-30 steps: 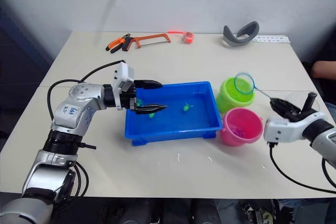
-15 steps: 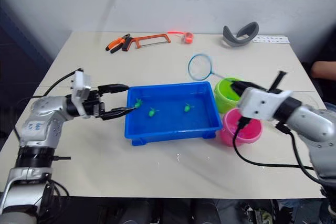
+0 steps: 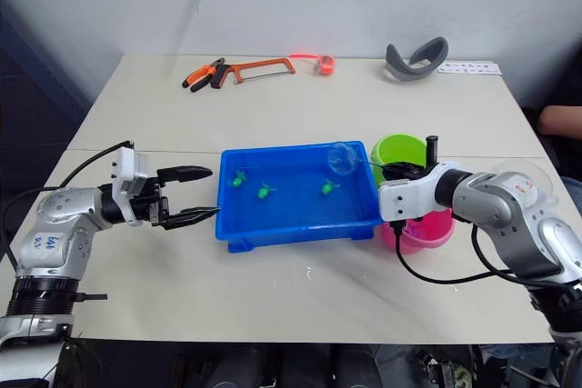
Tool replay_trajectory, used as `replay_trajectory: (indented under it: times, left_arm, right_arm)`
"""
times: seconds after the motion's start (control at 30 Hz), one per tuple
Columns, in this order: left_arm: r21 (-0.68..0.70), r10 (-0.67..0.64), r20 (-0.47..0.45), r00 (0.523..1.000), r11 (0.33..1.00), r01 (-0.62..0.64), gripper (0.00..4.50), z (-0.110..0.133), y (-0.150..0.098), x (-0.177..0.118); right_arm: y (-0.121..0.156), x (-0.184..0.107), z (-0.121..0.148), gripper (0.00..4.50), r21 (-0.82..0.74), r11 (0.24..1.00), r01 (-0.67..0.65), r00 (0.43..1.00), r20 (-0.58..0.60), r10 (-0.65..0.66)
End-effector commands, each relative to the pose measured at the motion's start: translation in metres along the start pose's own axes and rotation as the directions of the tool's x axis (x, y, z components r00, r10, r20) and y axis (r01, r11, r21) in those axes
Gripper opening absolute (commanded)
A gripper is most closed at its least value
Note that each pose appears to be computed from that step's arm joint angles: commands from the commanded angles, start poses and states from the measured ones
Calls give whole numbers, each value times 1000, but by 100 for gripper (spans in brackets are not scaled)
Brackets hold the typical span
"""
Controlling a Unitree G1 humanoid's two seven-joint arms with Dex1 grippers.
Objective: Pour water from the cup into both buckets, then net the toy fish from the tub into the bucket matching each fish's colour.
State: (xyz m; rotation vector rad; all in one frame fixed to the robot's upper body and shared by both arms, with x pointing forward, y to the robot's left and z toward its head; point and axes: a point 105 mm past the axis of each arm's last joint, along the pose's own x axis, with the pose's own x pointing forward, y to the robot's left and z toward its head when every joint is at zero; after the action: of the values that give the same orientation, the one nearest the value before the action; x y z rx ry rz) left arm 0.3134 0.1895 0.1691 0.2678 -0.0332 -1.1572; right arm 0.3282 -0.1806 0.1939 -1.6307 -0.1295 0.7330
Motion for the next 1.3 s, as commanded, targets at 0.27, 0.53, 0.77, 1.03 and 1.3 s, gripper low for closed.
replay_trajectory:
  times: [0.27,0.53,0.77,1.03,1.3]
  left_arm:
    - [40,-48,47,998,998,46,442,21,-7,-5]
    - [39,-68,43,997,997,66,442,23,-8,-2]
    - [48,-81,40,996,996,79,442,24,-7,0]
    - [52,-80,46,996,996,77,442,24,-6,-1]
    - [42,-90,116,989,995,85,442,37,-2,12]
  right_arm:
    - [11,5,17,0,83,989,-125,990,71,119]
    - [6,7,41,0,604,788,-119,984,178,11]
    - [14,-3,52,0,868,425,-257,963,267,37]
    - [7,-19,56,0,906,314,-282,951,306,-30]
    - [-3,-52,51,0,917,342,-207,947,275,-164]
